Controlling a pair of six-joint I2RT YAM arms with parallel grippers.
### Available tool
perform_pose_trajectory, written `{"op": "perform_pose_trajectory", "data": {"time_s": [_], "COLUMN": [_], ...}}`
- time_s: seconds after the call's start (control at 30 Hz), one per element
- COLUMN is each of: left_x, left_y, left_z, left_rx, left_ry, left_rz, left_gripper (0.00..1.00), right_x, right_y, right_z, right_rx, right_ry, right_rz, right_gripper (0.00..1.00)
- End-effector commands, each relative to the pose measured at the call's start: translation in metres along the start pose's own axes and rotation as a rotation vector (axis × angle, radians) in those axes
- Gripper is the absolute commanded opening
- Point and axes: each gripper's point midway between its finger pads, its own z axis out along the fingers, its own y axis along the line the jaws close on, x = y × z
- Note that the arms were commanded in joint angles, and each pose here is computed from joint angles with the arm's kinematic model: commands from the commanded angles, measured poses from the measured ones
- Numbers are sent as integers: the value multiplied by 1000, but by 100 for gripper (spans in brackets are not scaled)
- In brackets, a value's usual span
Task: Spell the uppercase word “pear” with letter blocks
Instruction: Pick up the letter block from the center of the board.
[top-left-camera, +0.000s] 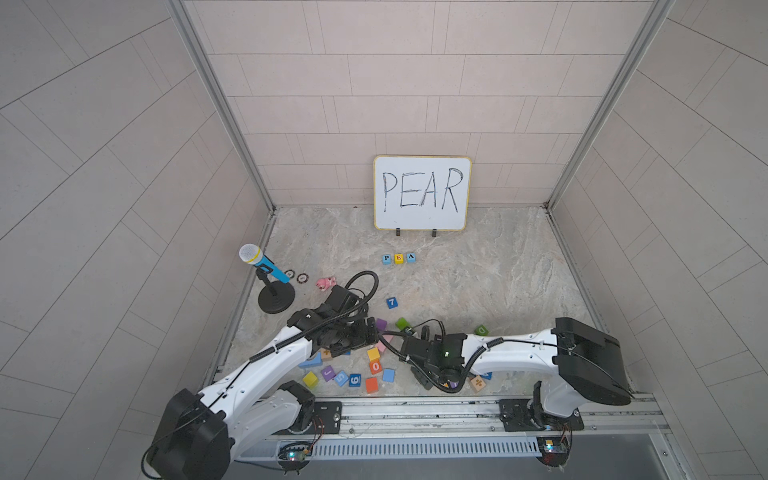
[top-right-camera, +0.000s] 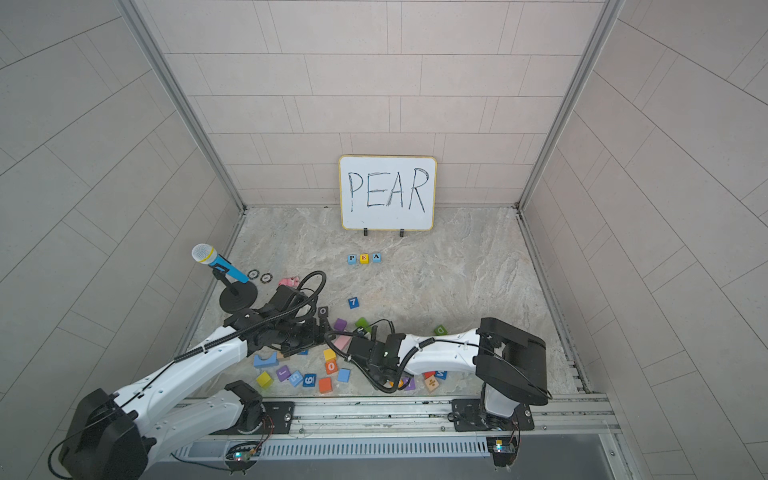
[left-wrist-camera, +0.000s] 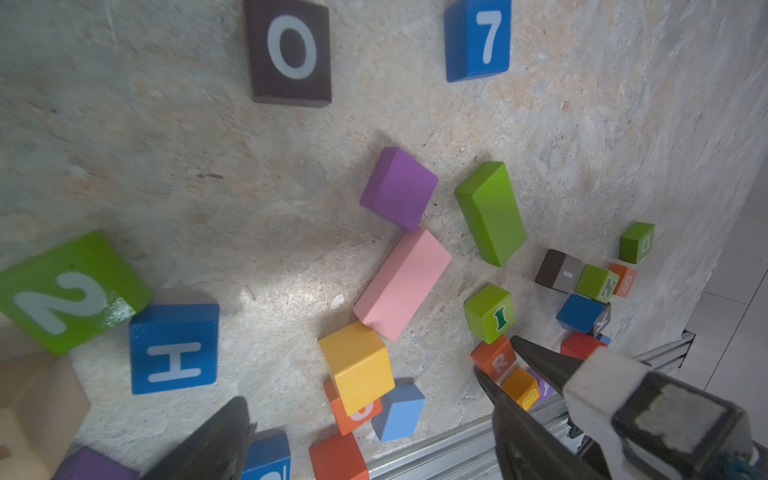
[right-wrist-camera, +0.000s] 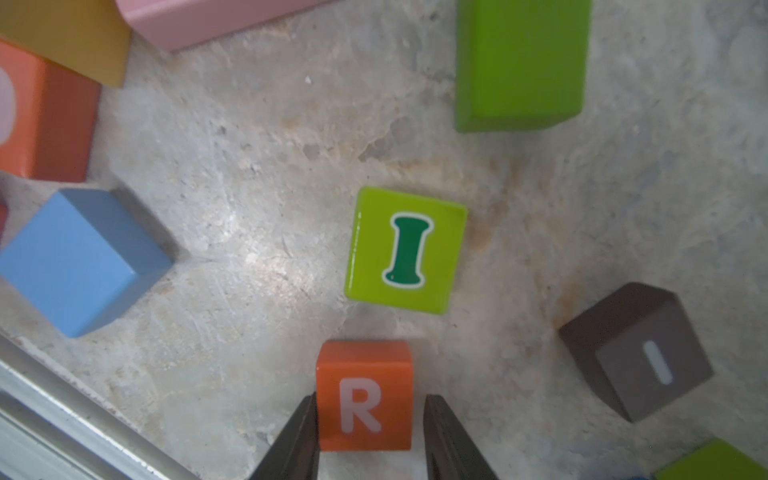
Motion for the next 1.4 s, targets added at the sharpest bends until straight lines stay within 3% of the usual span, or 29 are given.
{"op": "perform_pose_trajectory", "data": {"time_s": [0.0, 1.07, 1.37], "left_x": [1, -4, -13], "left_y": [4, 1, -12], "left_z": [0, -2, -3], "left_rx": [-11, -13, 20], "left_ry": [-9, -28, -34], "left_rz": [5, 8, 10], "left_gripper": [95, 96, 96], "right_x": [-2, -9, -26], "right_y": [-5, -19, -39], "right_z": [-1, -12, -28], "right_rx": [37, 93, 92], "right_ry": [5, -20, -66], "right_rz": [2, 21, 101], "right_gripper": [44, 37, 37]}}
